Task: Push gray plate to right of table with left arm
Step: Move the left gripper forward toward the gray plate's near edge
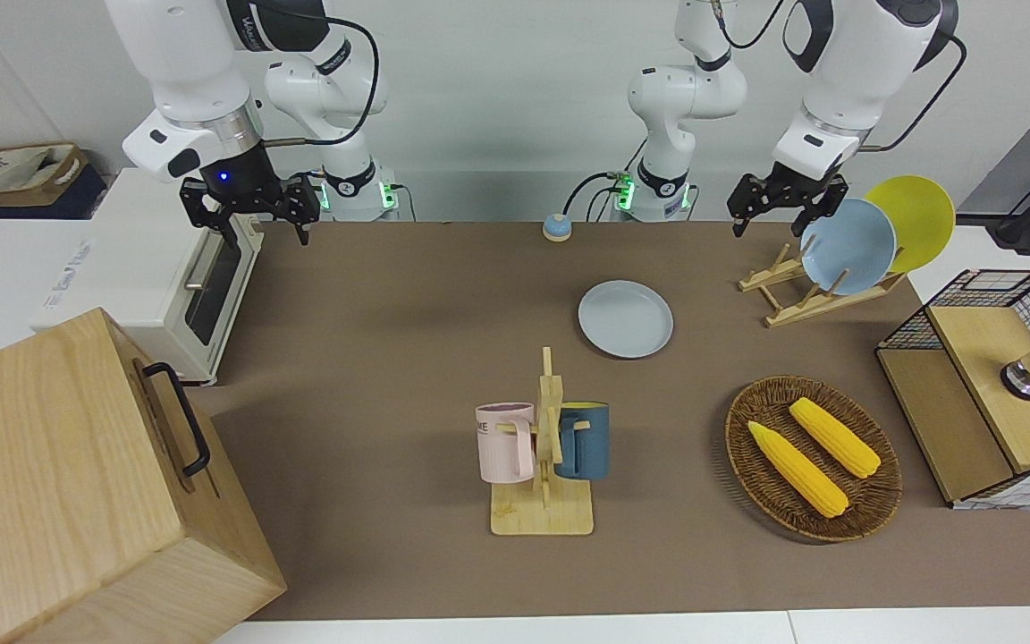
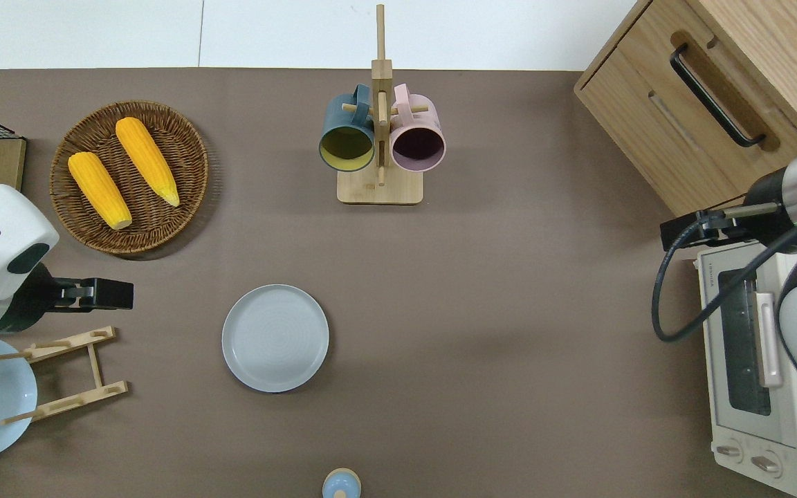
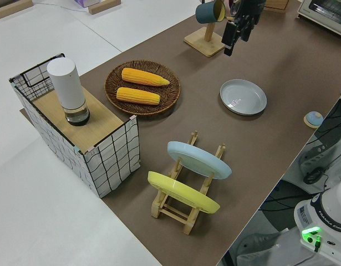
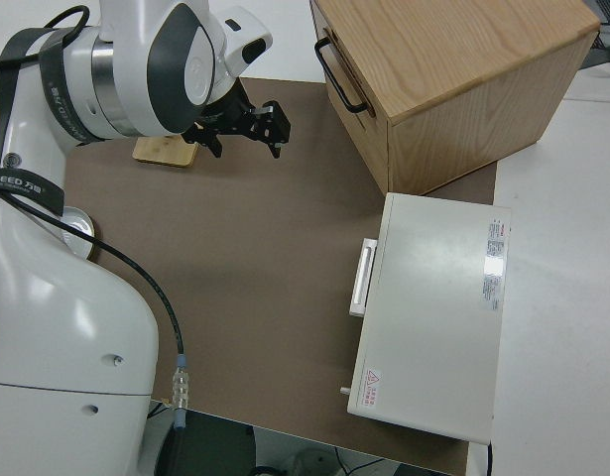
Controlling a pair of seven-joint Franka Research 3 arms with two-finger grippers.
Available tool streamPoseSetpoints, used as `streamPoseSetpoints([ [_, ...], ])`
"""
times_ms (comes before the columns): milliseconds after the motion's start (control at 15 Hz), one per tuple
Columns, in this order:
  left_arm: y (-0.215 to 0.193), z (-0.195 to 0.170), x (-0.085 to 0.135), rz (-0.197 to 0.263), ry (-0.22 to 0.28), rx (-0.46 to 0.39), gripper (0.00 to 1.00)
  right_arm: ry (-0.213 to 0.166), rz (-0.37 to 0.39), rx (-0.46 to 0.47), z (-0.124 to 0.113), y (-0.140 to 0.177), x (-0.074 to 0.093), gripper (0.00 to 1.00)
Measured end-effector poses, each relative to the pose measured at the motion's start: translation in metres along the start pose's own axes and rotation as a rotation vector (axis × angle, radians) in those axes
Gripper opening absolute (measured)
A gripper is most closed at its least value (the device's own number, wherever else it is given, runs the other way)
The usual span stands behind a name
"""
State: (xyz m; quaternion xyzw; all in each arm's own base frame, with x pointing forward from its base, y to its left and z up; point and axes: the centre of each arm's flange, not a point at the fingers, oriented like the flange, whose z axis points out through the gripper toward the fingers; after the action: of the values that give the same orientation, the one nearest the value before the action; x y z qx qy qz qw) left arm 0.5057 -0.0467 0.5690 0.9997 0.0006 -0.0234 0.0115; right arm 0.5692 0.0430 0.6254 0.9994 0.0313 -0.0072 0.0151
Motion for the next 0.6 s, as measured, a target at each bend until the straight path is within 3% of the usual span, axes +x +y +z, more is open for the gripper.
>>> streamPoseSetpoints([
  [200,0.005,0.023,-0.002,0.003,-0.021,-0.007,1.0,0.0,0.0,0.0,0.0,0.0,0.0,0.99],
  [600,0.02,0.081,-0.014,0.011,0.005,-0.014,1.0,0.0,0.0,0.0,0.0,0.0,0.0,0.99],
])
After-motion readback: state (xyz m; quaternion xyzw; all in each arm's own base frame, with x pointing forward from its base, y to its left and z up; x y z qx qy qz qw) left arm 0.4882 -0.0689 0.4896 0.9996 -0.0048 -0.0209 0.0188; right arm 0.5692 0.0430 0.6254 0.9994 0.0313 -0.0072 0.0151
